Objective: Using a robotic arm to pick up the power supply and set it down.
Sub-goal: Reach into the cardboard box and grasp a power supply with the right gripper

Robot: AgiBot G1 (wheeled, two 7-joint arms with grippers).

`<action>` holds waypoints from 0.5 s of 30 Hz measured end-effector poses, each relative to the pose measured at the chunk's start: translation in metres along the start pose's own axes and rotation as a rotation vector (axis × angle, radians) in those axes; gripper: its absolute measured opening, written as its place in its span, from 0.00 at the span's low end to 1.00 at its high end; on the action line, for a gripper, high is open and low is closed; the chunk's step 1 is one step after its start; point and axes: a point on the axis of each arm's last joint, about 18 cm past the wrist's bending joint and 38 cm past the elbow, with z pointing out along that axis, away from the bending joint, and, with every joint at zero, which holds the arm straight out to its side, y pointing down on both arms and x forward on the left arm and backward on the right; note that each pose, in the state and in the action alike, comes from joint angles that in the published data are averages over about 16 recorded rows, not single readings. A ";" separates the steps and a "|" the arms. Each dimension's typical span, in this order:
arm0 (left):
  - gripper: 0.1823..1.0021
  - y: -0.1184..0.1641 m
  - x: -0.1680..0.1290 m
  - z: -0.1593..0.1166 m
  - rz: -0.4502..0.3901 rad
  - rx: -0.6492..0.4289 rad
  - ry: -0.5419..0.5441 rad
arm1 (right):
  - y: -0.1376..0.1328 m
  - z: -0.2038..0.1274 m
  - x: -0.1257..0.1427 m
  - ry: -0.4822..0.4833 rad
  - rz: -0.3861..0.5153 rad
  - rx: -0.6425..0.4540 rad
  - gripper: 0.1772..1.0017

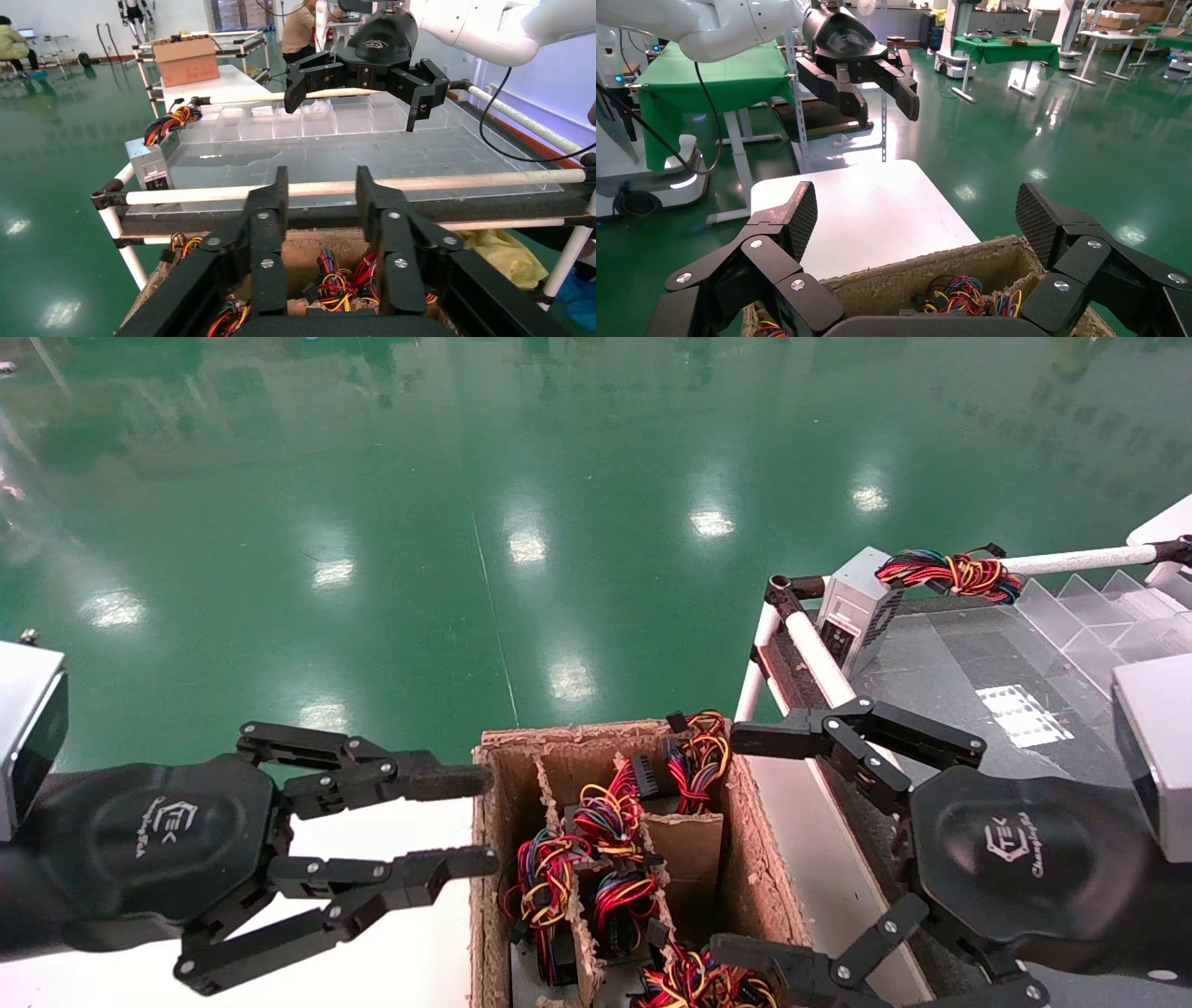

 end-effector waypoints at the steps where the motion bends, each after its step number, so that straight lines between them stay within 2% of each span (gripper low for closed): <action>1: 0.23 0.000 0.000 0.000 0.000 0.000 0.000 | 0.000 0.000 0.000 0.001 0.001 0.000 1.00; 10: 0.47 0.000 0.000 0.000 0.000 0.000 0.000 | 0.004 -0.003 0.007 0.033 0.020 -0.024 1.00; 15: 0.61 0.000 0.000 0.000 0.000 0.000 0.000 | 0.012 -0.002 0.019 0.074 0.050 -0.074 1.00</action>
